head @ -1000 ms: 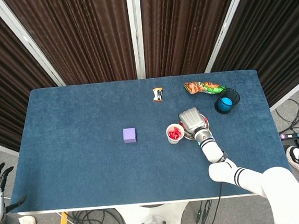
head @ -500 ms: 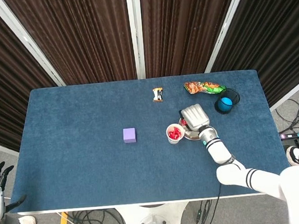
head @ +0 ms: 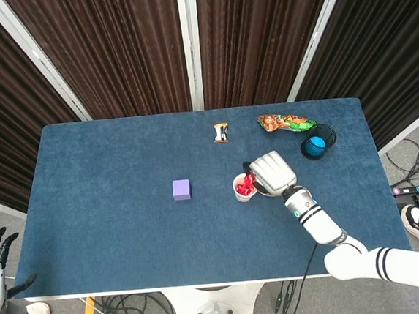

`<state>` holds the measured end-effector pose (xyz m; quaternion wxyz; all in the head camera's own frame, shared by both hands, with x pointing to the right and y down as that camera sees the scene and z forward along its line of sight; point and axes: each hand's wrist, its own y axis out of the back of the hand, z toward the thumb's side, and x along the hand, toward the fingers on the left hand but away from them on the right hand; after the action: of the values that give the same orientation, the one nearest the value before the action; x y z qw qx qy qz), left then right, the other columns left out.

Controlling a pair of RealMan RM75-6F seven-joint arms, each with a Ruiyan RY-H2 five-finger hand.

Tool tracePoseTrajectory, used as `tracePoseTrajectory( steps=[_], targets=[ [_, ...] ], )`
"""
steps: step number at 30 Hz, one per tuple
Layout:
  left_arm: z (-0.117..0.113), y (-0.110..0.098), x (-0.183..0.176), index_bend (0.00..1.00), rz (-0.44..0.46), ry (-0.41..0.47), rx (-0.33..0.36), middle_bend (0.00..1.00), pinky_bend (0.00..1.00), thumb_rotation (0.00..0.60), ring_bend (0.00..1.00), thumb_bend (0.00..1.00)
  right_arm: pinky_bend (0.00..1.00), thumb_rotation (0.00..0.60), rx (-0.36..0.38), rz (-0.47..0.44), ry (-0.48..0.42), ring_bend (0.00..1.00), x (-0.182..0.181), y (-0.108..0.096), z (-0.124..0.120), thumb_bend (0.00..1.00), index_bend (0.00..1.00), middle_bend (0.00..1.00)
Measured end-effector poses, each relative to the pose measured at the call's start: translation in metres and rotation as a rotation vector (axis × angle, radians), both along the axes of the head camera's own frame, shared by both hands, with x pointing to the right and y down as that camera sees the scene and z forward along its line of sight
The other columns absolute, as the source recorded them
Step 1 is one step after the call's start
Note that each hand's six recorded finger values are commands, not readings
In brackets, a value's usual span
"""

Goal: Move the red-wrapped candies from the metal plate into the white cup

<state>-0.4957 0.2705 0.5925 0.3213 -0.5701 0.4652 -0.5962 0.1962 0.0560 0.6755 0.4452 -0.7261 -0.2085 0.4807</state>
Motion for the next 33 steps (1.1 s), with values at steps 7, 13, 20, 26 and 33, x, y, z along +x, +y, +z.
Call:
tracePoseTrajectory(
  steps=[7, 13, 20, 26, 33],
  targets=[
    [0.002, 0.002, -0.002, 0.21, -0.006, 0.001, -0.005, 0.15, 0.13, 0.6, 0.12, 0.03, 1.0, 0.6, -0.036, -0.013, 0.038, 0.96, -0.004, 0.008, 0.02, 0.33, 0.38, 1.0],
    [0.003, 0.001, -0.001, 0.21, -0.003, 0.003, -0.006, 0.15, 0.13, 0.6, 0.12, 0.02, 1.0, 0.6, -0.032, 0.004, 0.039, 0.96, -0.001, 0.006, 0.021, 0.29, 0.29, 1.0],
    [0.003, 0.0, -0.001, 0.21, 0.0, 0.007, -0.004, 0.15, 0.13, 0.6, 0.12, 0.02, 1.0, 0.6, -0.005, 0.109, 0.061, 0.96, 0.033, -0.016, 0.015, 0.22, 0.29, 1.0],
    [0.005, 0.001, 0.001, 0.21, 0.001, 0.008, -0.012, 0.15, 0.13, 0.6, 0.12, 0.03, 1.0, 0.6, -0.03, 0.163, 0.16, 0.96, 0.068, -0.024, 0.036, 0.19, 0.36, 1.0],
    [0.003, 0.002, 0.0, 0.21, -0.004, 0.001, -0.012, 0.15, 0.13, 0.6, 0.12, 0.03, 1.0, 0.6, -0.073, 0.165, 0.248, 0.96, 0.077, -0.019, 0.072, 0.19, 0.36, 1.0]
  ],
)
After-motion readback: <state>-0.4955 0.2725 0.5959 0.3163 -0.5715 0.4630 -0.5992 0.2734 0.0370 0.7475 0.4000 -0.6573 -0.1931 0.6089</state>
